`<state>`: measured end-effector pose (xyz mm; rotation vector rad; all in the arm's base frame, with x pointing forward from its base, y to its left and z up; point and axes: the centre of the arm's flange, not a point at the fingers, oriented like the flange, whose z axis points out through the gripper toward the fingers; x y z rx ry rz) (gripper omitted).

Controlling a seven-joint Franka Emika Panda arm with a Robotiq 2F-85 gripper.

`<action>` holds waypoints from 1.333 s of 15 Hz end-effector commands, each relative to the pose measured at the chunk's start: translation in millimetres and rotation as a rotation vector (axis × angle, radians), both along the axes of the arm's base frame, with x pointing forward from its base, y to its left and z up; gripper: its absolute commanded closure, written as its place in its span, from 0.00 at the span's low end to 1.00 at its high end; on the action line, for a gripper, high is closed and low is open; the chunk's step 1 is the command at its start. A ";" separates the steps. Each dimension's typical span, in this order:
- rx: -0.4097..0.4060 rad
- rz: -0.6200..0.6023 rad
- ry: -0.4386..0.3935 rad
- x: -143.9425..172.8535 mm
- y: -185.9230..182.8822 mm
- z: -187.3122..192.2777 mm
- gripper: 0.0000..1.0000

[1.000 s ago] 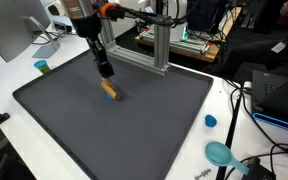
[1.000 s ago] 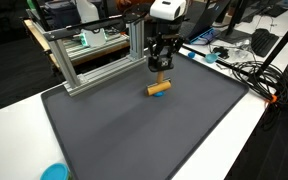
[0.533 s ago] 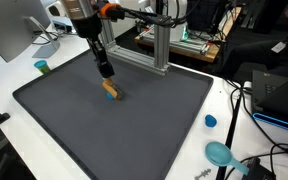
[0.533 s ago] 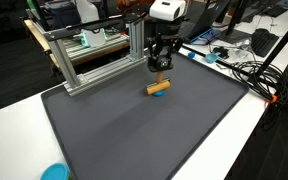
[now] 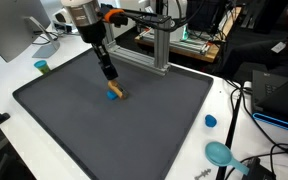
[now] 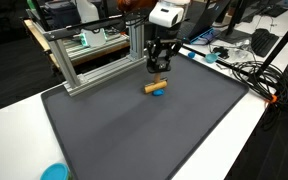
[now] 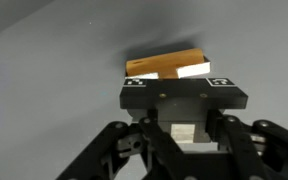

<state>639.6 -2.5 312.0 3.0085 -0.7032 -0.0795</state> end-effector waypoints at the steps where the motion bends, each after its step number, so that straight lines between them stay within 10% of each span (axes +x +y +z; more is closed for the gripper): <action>1: -0.045 -0.040 -0.048 -4.1 2.3 4.5 0.78; 20: -0.093 -0.004 -0.084 -0.7 19.5 14.1 0.78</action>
